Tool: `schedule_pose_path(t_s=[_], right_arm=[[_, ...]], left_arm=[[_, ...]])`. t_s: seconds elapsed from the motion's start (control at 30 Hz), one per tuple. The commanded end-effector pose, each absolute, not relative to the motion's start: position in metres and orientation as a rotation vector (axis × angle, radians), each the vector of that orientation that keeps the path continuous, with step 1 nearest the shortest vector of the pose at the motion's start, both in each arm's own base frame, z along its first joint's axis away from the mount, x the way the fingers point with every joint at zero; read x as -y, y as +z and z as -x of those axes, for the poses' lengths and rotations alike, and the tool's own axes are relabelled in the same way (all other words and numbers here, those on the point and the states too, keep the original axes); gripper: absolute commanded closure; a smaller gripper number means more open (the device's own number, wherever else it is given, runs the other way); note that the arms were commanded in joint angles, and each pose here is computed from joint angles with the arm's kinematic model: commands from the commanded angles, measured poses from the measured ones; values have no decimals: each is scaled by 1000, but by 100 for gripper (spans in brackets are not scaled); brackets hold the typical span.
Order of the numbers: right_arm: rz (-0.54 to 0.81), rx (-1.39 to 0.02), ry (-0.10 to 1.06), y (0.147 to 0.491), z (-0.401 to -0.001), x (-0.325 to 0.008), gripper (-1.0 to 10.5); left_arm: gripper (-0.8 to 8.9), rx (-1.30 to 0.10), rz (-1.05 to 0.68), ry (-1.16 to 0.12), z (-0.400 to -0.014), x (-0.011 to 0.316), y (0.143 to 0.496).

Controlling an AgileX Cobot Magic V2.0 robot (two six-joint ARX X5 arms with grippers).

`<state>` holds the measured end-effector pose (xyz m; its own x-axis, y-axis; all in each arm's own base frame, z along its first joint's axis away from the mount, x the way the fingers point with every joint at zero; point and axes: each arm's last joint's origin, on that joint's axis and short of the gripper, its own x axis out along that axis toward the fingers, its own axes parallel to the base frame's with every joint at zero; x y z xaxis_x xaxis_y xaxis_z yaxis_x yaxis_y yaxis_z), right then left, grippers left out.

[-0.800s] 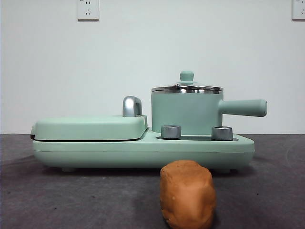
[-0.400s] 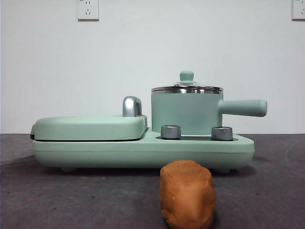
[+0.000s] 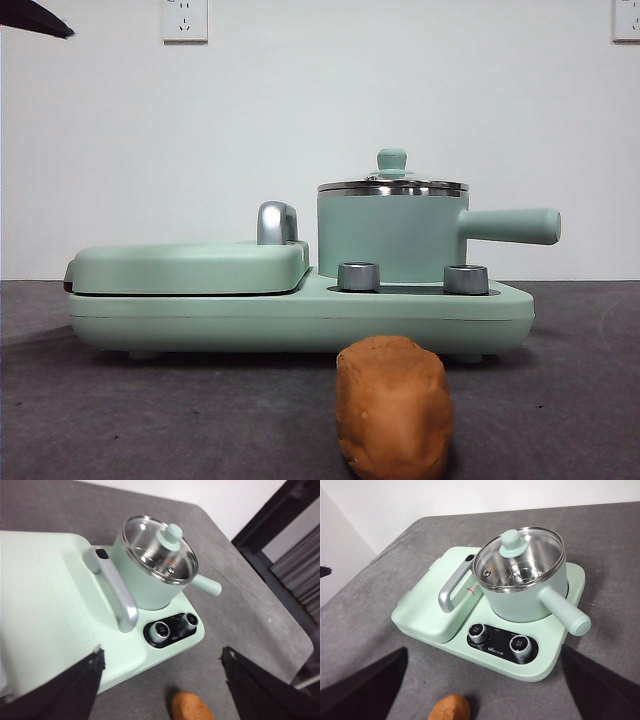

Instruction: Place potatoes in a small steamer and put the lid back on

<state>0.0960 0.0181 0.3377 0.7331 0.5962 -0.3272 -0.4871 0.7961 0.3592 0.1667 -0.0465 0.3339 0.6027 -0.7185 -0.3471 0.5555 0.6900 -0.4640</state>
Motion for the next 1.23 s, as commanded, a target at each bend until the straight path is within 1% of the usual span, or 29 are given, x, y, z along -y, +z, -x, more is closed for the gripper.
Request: schedule_pose_path(t_s=[0.03,0.23,0.37,0.63,0.77,1.03,1.23], right_arm=[[-244,-424,610,343,-95,-18,430],[-248,-425,610,343,-95,-18,430],[-248,-425,610,343,-95,-18,430],[-248,-425,611,343,-95,-18,430],[-248,-426,610,343,-95,-18,430],[-248,-428,610,343,-95,-18,430],[-248,-428,610,343,-95,-18,430]], left_arm=[[405,-513,283,-799,-173,53,346],[406,-534,222,-896,-198,79,358],[406,-541,171,-952,-220,102,370],[404,-601,11,-973,-269,160,384],[403,-597,-41,-977,-292,187,381],[399,-564,-196,-906,-329,233,364],[398,-512,-205,-910,-346,260,342]])
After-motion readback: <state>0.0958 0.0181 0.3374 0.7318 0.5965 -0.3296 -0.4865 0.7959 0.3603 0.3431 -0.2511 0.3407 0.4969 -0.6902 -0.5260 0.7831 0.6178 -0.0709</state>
